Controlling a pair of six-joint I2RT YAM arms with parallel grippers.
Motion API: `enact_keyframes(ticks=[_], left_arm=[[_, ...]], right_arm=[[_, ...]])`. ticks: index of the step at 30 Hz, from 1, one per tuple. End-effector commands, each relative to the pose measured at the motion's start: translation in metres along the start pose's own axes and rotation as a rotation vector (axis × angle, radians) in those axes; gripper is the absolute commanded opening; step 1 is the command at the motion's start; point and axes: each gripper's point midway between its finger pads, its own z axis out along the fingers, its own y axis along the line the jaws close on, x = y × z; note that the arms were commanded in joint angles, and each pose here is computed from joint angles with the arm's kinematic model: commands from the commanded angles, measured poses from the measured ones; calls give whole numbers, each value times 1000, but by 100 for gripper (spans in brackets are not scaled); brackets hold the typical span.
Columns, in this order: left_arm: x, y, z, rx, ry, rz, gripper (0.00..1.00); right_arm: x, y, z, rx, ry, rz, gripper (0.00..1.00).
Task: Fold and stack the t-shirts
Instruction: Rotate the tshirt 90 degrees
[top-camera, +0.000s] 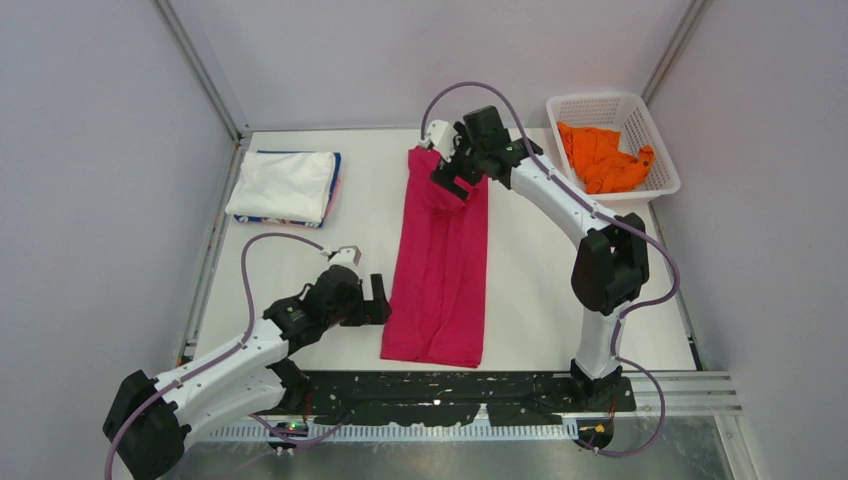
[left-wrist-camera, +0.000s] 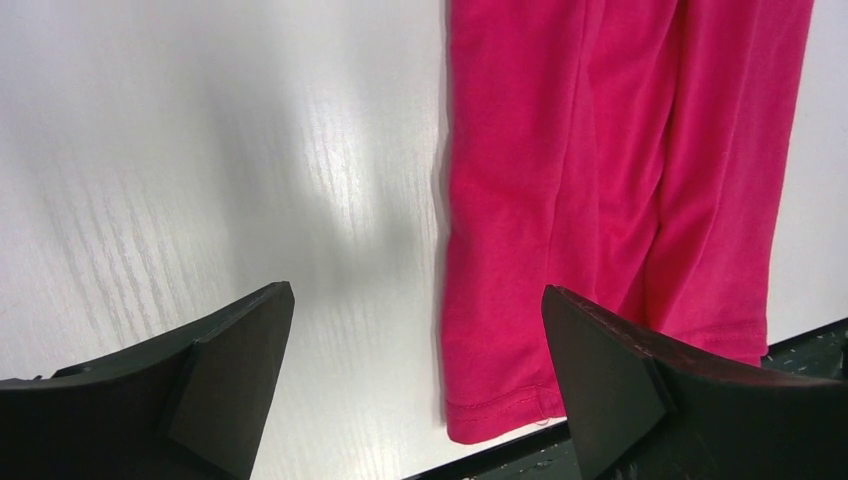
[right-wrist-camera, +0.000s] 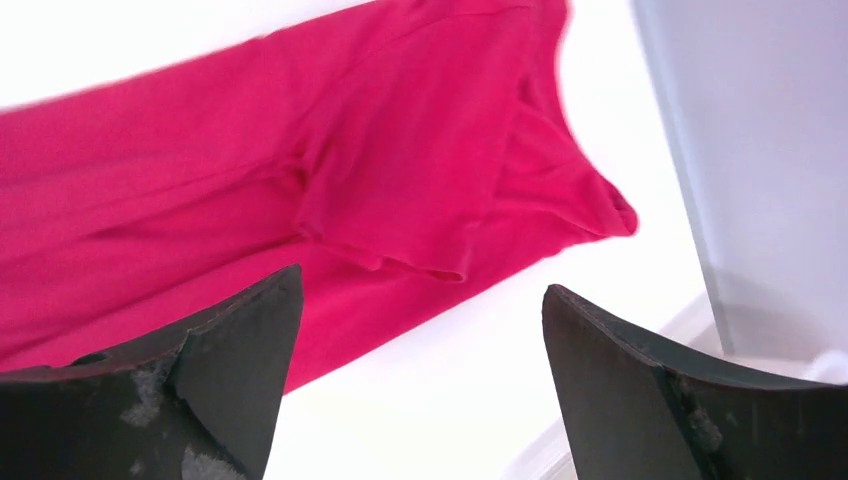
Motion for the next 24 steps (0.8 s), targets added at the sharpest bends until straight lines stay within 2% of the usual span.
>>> enact_keyframes(ticks=[1, 2, 3, 4, 7, 11, 15, 24], left_arm=[[-26, -25, -7, 98, -72, 2, 100], [-27, -26, -7, 99, -73, 2, 100], [-27, -26, -7, 98, -71, 3, 100], [-27, -26, -7, 96, -69, 5, 100], [-27, -28, -5, 96, -58, 9, 99], [-26, -29, -3, 102, -51, 9, 100], [-25, -30, -1, 103, -41, 16, 100], [-22, -30, 3, 105, -34, 23, 100]], right_arm=[[4, -48, 1, 99, -66, 321, 98], [3, -66, -5, 119, -82, 372, 99], [15, -56, 8, 59, -49, 476, 96], [20, -69, 15, 57, -48, 533, 94], [38, -72, 26, -27, 5, 752, 80], [44, -75, 45, -127, -28, 903, 73], [52, -76, 58, -118, -15, 935, 72], [81, -52, 87, -163, 71, 1001, 61]])
